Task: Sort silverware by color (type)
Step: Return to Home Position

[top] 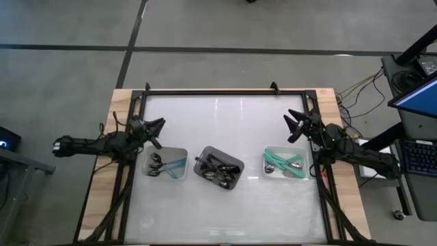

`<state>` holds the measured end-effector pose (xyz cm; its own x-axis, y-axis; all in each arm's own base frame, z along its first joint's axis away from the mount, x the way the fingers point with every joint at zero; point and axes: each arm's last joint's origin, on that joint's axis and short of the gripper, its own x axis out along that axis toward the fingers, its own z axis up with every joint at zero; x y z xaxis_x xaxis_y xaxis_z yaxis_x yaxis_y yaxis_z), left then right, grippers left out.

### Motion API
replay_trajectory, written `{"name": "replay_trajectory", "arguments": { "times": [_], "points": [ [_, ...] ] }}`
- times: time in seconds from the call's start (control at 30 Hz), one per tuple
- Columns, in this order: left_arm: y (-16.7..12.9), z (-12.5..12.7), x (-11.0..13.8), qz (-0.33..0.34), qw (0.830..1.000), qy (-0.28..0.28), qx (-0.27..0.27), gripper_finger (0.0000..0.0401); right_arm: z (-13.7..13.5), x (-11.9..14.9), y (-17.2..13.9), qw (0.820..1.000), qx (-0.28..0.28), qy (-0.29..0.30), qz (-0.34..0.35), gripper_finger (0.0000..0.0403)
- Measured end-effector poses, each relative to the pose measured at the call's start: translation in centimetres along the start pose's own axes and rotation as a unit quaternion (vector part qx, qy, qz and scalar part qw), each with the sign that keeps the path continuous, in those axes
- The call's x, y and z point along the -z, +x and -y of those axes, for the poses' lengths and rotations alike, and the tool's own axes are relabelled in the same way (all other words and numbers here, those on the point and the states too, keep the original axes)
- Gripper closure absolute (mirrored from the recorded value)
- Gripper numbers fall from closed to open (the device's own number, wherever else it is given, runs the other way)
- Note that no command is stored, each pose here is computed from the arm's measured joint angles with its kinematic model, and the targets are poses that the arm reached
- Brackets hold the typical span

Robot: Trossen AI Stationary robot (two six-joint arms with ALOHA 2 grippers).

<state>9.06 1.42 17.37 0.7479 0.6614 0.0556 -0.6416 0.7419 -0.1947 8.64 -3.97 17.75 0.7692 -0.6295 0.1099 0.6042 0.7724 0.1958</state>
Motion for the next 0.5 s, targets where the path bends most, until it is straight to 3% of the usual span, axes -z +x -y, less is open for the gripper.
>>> {"name": "replay_trajectory", "arguments": {
  "times": [0.5],
  "points": [
    [0.01,0.01,0.01,0.0,1.0,0.0,0.0,0.036,-0.03,0.24,0.16,1.0,0.002,-0.005,-0.012,0.0216]
  ]
}}
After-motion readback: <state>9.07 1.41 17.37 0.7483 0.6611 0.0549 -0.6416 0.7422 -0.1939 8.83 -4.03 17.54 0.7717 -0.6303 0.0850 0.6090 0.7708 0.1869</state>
